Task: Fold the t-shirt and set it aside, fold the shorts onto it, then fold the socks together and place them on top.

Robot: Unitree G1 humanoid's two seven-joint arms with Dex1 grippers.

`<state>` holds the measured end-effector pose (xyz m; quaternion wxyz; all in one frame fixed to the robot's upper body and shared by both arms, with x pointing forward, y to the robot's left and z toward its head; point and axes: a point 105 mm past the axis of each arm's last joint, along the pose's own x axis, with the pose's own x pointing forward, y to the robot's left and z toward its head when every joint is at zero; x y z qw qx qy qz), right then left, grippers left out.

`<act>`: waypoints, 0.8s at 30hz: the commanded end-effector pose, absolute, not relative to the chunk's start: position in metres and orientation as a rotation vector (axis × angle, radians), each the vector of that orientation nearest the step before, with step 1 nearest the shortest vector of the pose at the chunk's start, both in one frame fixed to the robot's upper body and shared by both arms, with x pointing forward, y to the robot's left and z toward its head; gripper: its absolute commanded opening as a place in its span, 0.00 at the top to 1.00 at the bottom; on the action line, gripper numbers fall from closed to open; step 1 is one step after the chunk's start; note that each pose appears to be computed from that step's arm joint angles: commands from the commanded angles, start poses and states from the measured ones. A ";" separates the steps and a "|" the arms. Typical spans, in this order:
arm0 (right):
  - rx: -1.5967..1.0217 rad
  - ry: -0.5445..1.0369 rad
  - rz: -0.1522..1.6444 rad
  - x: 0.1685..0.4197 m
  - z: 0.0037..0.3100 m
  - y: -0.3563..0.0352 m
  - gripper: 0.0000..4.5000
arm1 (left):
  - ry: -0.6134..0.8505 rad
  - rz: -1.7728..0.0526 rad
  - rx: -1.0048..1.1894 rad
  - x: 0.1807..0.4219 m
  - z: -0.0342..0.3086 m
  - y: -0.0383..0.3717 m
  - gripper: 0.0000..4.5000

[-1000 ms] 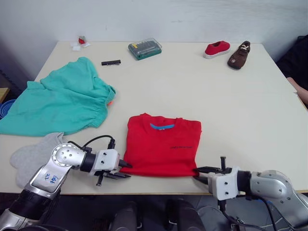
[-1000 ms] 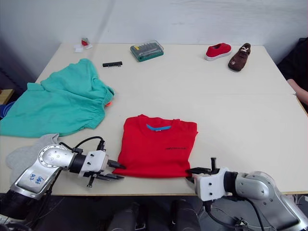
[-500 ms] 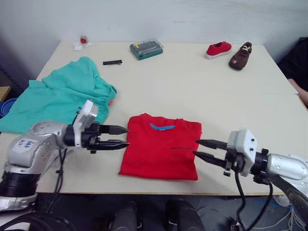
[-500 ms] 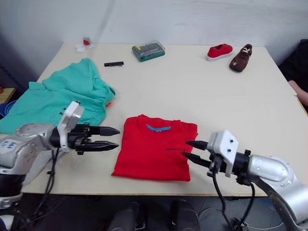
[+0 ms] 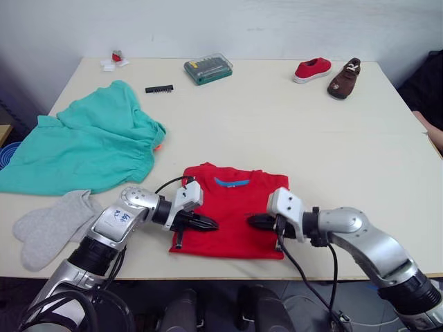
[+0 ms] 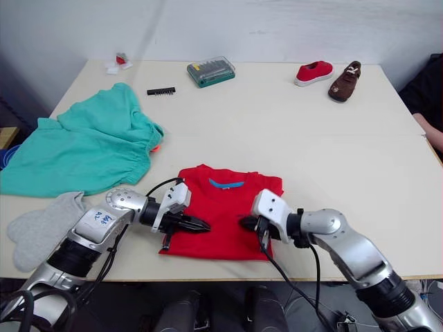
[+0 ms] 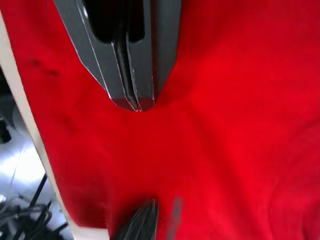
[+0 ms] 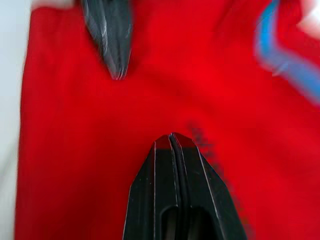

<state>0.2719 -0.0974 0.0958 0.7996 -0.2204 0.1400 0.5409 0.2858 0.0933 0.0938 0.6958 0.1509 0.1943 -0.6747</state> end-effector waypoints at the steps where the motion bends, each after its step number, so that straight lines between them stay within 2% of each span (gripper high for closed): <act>1: -0.521 0.281 1.054 0.288 0.097 -0.114 1.00 | 0.443 -1.473 0.365 0.293 0.090 0.100 0.99; 4: -0.538 0.278 0.879 0.311 0.098 -0.144 1.00 | 0.449 -1.459 0.387 0.294 0.084 0.105 0.99; 7: -0.500 0.246 0.659 0.341 0.115 -0.184 1.00 | 0.444 -1.444 0.381 0.294 0.082 0.108 0.99; 9: -0.460 0.224 0.594 0.351 0.125 -0.197 1.00 | 0.424 -1.439 0.383 0.294 0.082 0.108 0.99; 11: -0.345 0.154 0.607 0.354 0.149 -0.195 1.00 | 0.369 -1.442 0.353 0.291 0.089 0.104 0.99; 15: -0.229 0.047 0.783 0.334 0.186 -0.164 1.00 | 0.306 -1.434 0.310 0.288 0.103 0.100 0.99; 18: -0.244 0.028 0.921 0.313 0.193 -0.139 1.00 | 0.267 -1.431 0.222 0.289 0.123 0.095 0.99; 21: -0.289 0.080 1.073 0.285 0.176 -0.113 1.00 | 0.264 -1.438 0.110 0.292 0.142 0.089 0.99; 24: -0.411 0.174 1.132 0.270 0.141 -0.105 1.00 | 0.295 -1.425 0.132 0.298 0.140 0.087 0.99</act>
